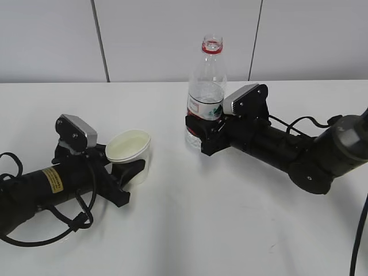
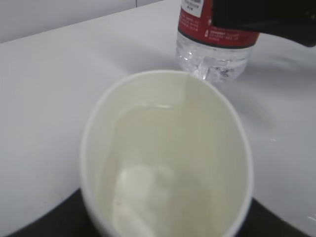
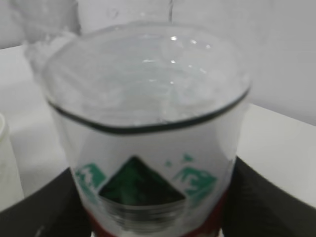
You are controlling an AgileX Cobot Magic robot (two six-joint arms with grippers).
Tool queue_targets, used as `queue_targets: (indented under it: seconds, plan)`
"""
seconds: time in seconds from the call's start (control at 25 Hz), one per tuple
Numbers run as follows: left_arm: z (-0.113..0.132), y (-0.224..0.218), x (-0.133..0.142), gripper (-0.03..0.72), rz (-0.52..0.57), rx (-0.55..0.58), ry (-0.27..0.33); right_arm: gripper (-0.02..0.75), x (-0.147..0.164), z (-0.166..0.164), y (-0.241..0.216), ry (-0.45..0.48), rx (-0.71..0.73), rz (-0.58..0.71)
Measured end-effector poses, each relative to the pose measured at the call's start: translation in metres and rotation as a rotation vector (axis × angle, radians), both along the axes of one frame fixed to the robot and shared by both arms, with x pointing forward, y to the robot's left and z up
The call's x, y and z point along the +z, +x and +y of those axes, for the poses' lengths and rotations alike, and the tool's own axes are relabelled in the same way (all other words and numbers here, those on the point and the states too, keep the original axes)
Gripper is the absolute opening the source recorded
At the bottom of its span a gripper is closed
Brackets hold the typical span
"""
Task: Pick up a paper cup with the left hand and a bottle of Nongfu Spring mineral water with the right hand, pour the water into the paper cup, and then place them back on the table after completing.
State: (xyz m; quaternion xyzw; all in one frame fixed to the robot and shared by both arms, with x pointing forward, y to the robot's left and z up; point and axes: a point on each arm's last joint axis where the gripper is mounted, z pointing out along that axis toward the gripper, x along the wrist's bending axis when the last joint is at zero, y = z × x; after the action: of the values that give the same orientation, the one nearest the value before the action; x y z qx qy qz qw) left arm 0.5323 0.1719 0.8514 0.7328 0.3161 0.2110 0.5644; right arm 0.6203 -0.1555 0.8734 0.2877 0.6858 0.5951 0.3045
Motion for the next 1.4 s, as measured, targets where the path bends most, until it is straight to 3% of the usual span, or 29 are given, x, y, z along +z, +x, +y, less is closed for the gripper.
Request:
queue_targets:
  seconds: [0.2, 0.32, 0.64, 0.88, 1.12, 1.4]
  plan:
    - [0.000, 0.000, -0.001, 0.510, 0.003, -0.004, 0.008, 0.477, -0.003, 0.000, 0.000, -0.004, 0.002, 0.005]
    - [0.000, -0.002, -0.001, 0.535, 0.003, -0.033, 0.013, 0.477, -0.004, 0.000, -0.001, -0.012, 0.008, 0.010]
    - [0.025, -0.022, -0.013, 0.542, 0.103, 0.030, 0.038, 0.477, -0.017, 0.000, -0.002, -0.038, 0.014, 0.034]
    - [0.033, -0.020, 0.001, 0.542, 0.064, 0.063, 0.028, 0.479, -0.023, 0.000, -0.003, -0.054, 0.018, 0.037]
    - [0.033, -0.020, 0.003, 0.542, 0.055, 0.062, 0.026, 0.644, -0.023, 0.000, -0.003, -0.050, 0.016, 0.038]
    - [0.040, -0.018, 0.003, 0.542, 0.055, 0.078, 0.026, 0.652, -0.035, -0.010, -0.028, -0.059, -0.026, 0.118]
